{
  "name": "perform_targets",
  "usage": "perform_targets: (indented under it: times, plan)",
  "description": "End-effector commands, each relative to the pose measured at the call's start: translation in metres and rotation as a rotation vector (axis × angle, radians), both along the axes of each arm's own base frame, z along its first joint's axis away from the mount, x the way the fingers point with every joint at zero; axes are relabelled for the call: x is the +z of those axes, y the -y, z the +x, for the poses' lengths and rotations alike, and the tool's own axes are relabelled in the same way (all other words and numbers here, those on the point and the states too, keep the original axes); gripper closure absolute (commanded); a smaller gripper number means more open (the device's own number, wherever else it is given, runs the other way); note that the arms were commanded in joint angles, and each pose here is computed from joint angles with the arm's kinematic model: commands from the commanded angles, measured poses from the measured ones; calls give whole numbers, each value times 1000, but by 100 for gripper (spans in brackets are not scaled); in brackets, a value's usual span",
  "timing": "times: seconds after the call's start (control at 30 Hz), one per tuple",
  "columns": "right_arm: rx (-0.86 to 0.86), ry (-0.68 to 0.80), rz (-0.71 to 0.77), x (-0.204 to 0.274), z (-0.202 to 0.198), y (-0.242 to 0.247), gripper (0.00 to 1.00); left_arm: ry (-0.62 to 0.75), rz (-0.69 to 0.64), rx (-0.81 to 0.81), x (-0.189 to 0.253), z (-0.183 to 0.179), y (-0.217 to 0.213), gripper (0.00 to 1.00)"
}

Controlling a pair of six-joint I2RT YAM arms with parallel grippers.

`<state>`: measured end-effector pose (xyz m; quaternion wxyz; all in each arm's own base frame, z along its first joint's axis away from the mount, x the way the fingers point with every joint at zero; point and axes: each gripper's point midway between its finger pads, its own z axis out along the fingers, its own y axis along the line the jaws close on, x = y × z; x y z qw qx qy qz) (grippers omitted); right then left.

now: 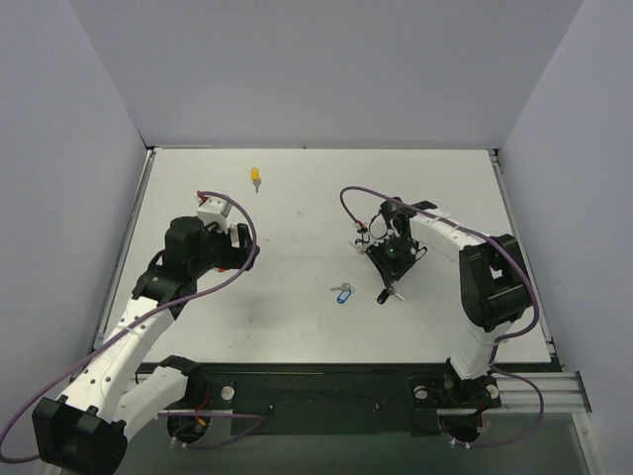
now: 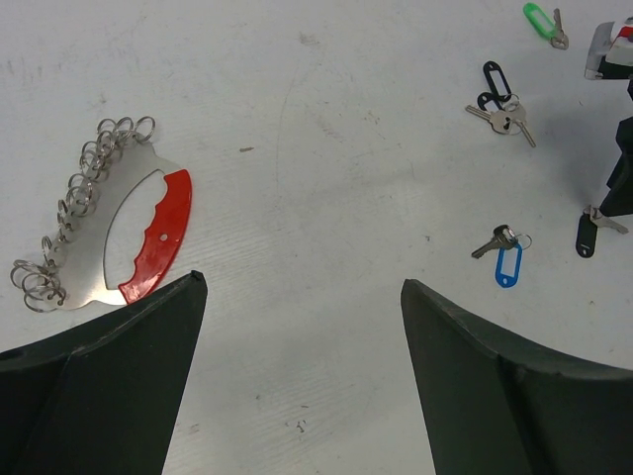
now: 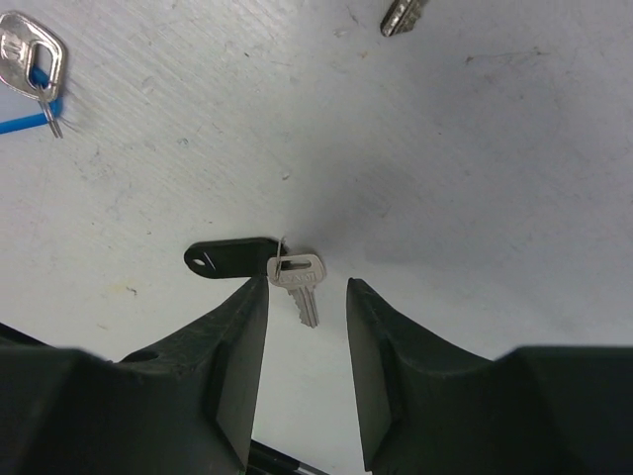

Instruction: Put the keys on the keyring

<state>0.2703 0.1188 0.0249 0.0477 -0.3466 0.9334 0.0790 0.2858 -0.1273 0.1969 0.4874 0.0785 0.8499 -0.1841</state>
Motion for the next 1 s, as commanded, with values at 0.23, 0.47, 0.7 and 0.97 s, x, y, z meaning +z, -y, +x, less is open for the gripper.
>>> perform_targets:
  times: [0.23, 0.47, 0.7, 0.97]
  plan:
    - [33, -46, -48, -6, -8, -5, 74, 58, -20, -9, 15, 4, 1, 10]
    - [43, -55, -51, -5, -11, -4, 82, 56, -22, -11, 14, 4, 1, 10]
    - [55, -64, -39, -3, -15, -5, 85, 56, -22, -11, 14, 5, 1, 10]
    - [62, -80, -32, -3, -16, -6, 90, 52, -24, -17, 13, 4, 2, 11]
